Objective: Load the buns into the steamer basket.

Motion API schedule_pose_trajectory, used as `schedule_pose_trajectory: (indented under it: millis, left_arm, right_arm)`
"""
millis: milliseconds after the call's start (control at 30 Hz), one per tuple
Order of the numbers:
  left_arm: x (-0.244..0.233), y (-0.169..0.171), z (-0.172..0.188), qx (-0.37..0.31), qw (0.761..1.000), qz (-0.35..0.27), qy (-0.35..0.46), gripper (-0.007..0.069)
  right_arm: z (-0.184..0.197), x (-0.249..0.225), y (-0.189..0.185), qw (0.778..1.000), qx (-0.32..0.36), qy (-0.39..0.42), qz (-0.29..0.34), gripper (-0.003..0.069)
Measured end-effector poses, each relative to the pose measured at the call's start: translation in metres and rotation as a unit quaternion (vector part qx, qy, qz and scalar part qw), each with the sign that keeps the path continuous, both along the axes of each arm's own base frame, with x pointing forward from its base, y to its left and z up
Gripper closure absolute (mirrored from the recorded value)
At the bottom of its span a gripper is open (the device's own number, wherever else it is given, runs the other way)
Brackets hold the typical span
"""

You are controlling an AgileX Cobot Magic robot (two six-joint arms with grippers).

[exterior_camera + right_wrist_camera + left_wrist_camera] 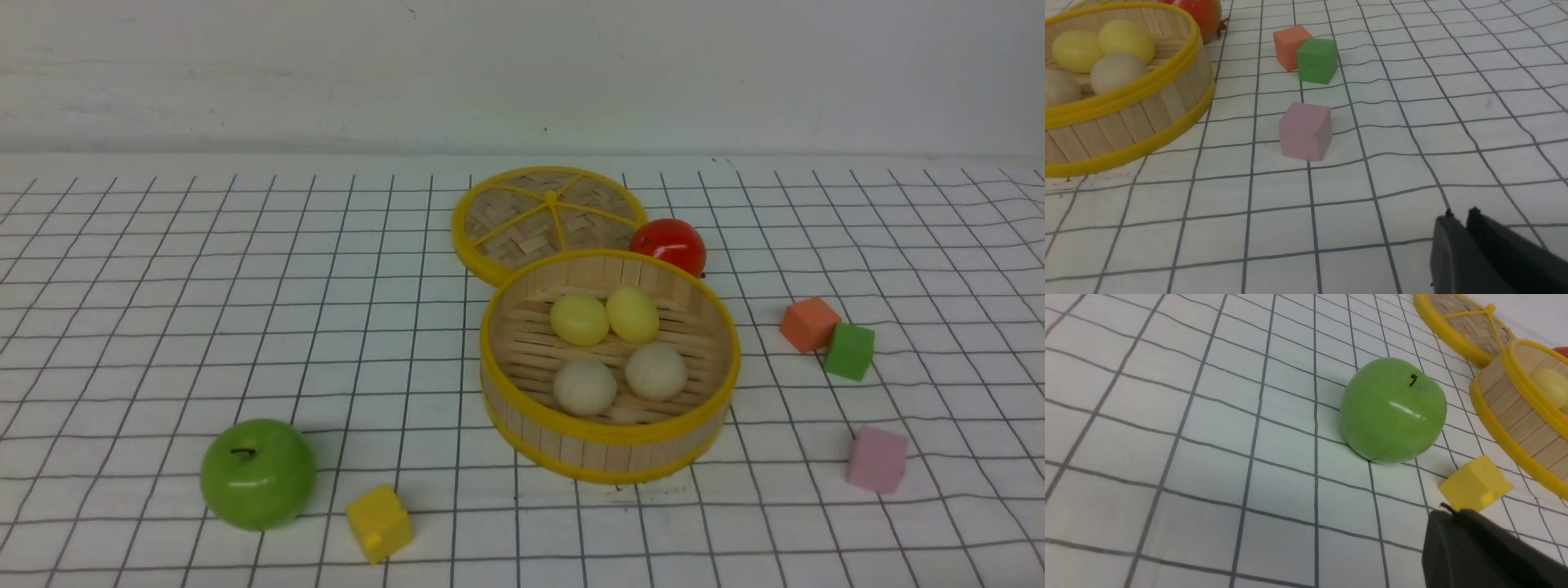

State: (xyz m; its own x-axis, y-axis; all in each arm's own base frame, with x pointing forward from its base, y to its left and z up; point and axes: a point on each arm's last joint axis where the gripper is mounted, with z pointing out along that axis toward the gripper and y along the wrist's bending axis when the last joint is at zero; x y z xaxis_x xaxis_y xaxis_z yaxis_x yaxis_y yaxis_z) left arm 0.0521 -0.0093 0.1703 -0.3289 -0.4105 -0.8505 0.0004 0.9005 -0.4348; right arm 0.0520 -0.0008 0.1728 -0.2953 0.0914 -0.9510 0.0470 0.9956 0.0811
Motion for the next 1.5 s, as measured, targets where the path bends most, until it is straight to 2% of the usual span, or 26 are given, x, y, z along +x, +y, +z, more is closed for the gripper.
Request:
schedule_pose_trajectory:
  millis: [1500]
  left_arm:
    - [0.0000, 0.0001, 0.0000, 0.002, 1.000, 0.000, 0.000, 0.0629]
  right_arm:
    - [0.0000, 0.0000, 0.0000, 1.000, -0.006, 0.000, 0.002, 0.0545]
